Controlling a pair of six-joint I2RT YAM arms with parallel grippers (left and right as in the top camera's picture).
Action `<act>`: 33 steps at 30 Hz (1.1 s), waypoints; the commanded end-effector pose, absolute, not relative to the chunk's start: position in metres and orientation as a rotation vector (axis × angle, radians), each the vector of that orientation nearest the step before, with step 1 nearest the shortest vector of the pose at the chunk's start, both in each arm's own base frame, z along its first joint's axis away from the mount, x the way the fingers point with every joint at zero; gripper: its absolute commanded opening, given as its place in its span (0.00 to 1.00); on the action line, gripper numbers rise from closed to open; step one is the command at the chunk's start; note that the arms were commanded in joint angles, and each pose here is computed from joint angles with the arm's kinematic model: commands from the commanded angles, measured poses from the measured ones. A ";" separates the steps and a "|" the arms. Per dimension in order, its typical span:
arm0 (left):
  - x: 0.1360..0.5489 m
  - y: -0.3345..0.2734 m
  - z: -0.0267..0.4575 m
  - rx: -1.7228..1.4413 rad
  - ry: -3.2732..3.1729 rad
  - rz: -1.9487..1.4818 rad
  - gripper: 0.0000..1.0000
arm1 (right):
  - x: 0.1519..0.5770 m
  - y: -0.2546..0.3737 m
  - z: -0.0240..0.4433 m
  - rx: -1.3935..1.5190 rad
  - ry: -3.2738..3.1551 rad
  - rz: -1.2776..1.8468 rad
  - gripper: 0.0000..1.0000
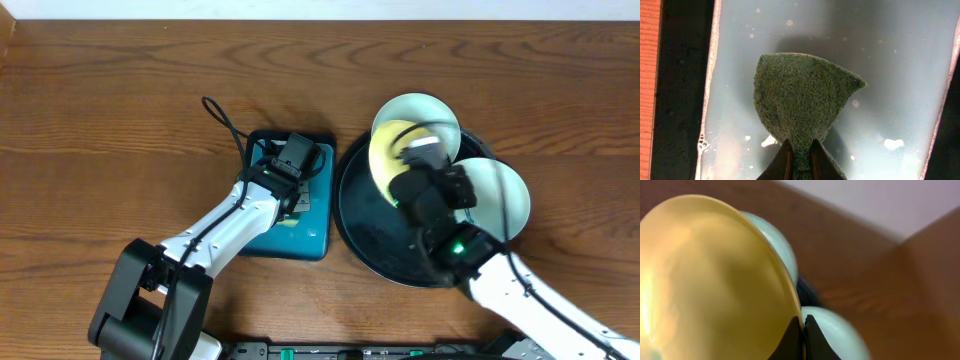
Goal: Clean dirty plates on tray and stack at the side
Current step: 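Carry the yellow plate right and set it beside the round tray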
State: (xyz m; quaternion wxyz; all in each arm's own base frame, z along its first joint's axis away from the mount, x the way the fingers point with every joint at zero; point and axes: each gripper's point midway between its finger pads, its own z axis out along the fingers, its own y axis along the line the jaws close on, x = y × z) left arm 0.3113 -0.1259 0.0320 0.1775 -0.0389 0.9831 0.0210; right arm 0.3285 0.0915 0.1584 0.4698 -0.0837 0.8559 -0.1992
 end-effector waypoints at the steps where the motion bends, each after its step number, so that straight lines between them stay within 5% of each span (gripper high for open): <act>1: 0.309 -0.122 0.029 -0.103 2.790 0.078 0.08 | 0.336 0.102 0.140 0.141 2.224 -0.019 0.01; 18: 0.305 -0.120 0.024 -0.102 2.801 0.087 0.08 | 0.337 -0.070 0.117 1.229 2.083 0.409 0.01; 26: 0.306 -0.120 0.024 -0.102 2.796 0.084 0.08 | 0.264 -0.202 0.105 1.688 1.788 0.093 0.01; 33: 0.308 -0.122 0.025 -0.104 2.787 0.075 0.08 | 0.218 -0.231 0.085 1.837 1.769 -0.179 0.01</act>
